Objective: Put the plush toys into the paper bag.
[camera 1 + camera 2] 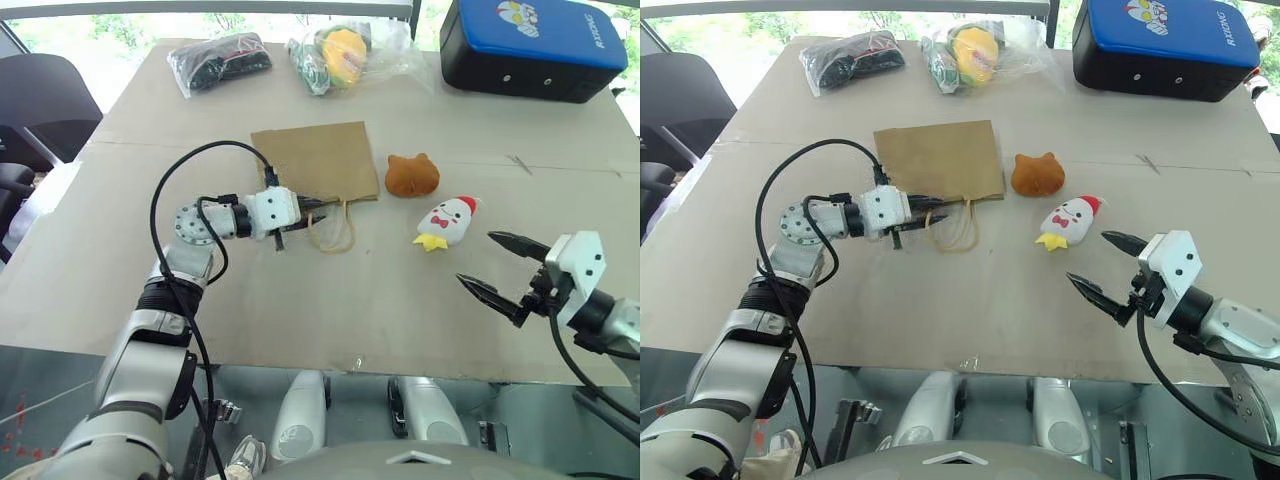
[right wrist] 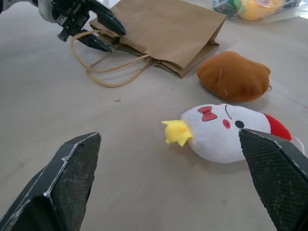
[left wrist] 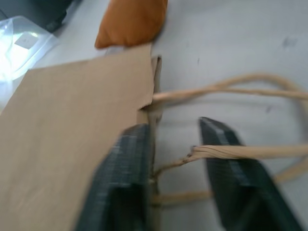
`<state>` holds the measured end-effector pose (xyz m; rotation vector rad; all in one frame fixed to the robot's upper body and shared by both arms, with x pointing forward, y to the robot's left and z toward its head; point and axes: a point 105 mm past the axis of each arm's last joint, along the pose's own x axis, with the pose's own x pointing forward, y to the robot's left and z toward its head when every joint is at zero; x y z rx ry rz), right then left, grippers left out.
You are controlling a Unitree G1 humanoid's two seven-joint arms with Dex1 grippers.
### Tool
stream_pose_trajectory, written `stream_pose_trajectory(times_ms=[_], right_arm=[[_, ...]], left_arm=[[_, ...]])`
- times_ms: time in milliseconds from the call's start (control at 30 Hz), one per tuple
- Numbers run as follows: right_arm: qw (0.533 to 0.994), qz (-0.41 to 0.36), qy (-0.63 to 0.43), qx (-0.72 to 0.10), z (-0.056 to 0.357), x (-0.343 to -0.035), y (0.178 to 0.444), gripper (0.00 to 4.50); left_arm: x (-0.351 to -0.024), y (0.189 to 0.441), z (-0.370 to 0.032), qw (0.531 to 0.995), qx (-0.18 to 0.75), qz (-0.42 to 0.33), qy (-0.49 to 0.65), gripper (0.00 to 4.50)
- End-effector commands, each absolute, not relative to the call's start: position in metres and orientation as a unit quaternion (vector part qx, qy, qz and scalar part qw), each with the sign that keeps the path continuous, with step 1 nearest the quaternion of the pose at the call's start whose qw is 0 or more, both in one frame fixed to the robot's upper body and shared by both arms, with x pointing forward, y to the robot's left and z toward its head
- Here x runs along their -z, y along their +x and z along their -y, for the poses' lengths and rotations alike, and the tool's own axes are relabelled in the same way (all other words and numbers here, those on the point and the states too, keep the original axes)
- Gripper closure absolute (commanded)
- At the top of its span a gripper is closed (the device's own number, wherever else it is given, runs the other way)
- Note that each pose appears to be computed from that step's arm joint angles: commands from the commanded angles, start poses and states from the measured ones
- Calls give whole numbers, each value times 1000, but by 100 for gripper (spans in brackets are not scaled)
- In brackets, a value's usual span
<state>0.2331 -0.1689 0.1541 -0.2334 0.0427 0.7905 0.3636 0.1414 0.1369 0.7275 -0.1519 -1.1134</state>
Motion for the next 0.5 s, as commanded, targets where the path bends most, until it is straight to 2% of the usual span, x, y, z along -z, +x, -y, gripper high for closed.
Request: stream_pose_trajectory(times_ms=[33,67,133,167,200,233,333,500], right_arm=[[916,0,-103,-388,157,-165,235,185],[915,5,-98,-390,152,-166,239,215],[910,9,-93,-405,137,-165,245,317],[906,12,-90,-413,129,-165,247,356],[902,15,-81,-424,118,-165,250,419],[897,17,-73,-435,105,-164,254,446],[887,12,-58,-457,76,-157,266,446],[875,15,-56,-481,21,-150,308,446]], left_arm=[[-164,366,-141,838,509,61,185,450],[-170,366,-141,854,502,49,129,450],[-183,361,-137,865,500,33,29,450],[-189,357,-133,864,502,31,-1,450],[-197,352,-129,861,506,31,-34,450],[-206,346,-124,856,511,34,-65,450],[-224,332,-111,844,519,38,-129,450],[-239,300,-87,814,555,45,-167,450]])
